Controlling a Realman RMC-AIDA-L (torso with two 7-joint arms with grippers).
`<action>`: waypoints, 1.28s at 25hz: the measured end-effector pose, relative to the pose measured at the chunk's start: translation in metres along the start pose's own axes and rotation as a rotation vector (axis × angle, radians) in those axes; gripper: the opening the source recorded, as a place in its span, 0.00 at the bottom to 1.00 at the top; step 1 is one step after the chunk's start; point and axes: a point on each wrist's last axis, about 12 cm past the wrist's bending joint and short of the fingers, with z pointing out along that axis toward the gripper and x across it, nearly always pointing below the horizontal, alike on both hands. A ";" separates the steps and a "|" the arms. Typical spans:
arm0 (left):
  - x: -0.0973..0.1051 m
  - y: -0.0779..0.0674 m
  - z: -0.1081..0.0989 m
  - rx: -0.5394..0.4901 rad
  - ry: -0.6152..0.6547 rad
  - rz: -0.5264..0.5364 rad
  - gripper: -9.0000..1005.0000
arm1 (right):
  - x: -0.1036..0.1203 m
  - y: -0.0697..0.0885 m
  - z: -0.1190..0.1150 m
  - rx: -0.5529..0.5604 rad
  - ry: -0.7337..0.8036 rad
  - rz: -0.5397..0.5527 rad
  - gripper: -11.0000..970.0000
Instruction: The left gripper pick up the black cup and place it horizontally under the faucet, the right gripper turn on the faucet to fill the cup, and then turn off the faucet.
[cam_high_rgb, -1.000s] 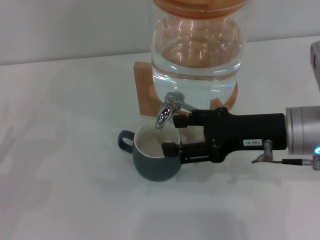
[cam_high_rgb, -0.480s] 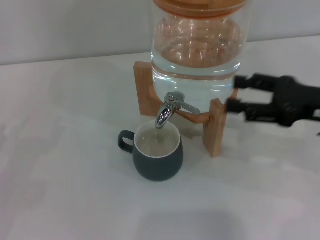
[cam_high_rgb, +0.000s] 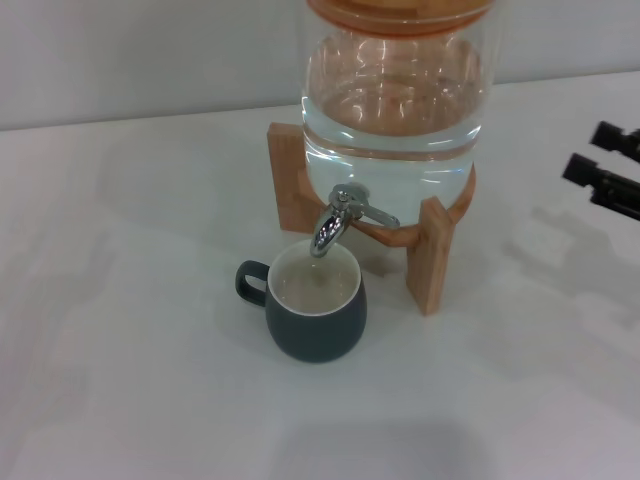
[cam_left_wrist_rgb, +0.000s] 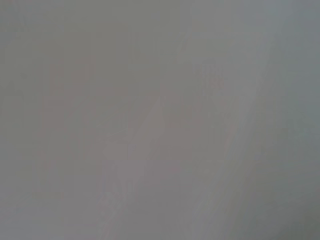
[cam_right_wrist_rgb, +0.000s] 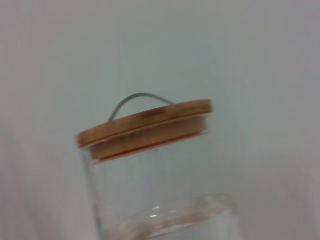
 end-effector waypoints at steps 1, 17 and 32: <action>0.000 0.000 0.000 -0.001 0.000 0.000 0.74 | 0.003 -0.001 -0.004 0.025 -0.016 -0.005 0.85; 0.000 0.005 -0.006 -0.039 -0.006 -0.005 0.74 | 0.033 -0.007 -0.039 0.262 -0.117 -0.073 0.85; 0.002 0.005 -0.005 -0.045 0.004 -0.009 0.74 | 0.043 -0.005 -0.042 0.312 -0.120 -0.093 0.85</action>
